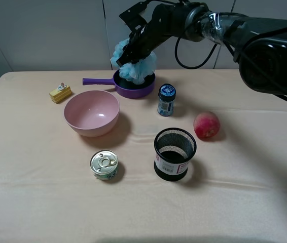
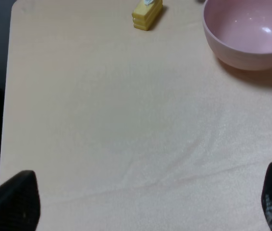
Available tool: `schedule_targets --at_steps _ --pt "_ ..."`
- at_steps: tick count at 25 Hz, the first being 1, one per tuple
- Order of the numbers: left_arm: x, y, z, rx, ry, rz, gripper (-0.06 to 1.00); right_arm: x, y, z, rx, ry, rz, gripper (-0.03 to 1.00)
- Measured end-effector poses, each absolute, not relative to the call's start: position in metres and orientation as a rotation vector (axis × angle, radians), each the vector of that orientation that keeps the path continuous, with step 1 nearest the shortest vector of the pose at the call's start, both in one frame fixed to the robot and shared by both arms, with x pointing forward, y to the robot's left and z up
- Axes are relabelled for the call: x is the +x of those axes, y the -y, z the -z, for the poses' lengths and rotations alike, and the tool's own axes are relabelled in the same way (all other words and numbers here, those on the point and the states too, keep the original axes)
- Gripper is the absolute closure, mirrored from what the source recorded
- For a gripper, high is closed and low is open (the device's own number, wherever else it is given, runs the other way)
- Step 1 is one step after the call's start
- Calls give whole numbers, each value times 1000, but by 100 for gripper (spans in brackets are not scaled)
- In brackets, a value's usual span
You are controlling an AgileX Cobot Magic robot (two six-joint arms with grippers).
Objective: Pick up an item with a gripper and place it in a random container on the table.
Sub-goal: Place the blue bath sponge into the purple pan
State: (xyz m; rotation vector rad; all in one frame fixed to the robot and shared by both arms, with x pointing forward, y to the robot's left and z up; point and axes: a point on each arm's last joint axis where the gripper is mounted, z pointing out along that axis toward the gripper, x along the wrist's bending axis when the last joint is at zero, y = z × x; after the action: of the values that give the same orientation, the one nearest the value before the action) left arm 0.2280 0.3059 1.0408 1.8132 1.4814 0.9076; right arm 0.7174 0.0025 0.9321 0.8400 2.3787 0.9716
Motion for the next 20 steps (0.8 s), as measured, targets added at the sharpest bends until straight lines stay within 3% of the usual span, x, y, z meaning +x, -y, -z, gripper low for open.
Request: schedule_targets --at_steps 20 --pt "228 -306 -1041 1813 -1481 -908 2 721 -3 -908 849 -2387 -951 70"
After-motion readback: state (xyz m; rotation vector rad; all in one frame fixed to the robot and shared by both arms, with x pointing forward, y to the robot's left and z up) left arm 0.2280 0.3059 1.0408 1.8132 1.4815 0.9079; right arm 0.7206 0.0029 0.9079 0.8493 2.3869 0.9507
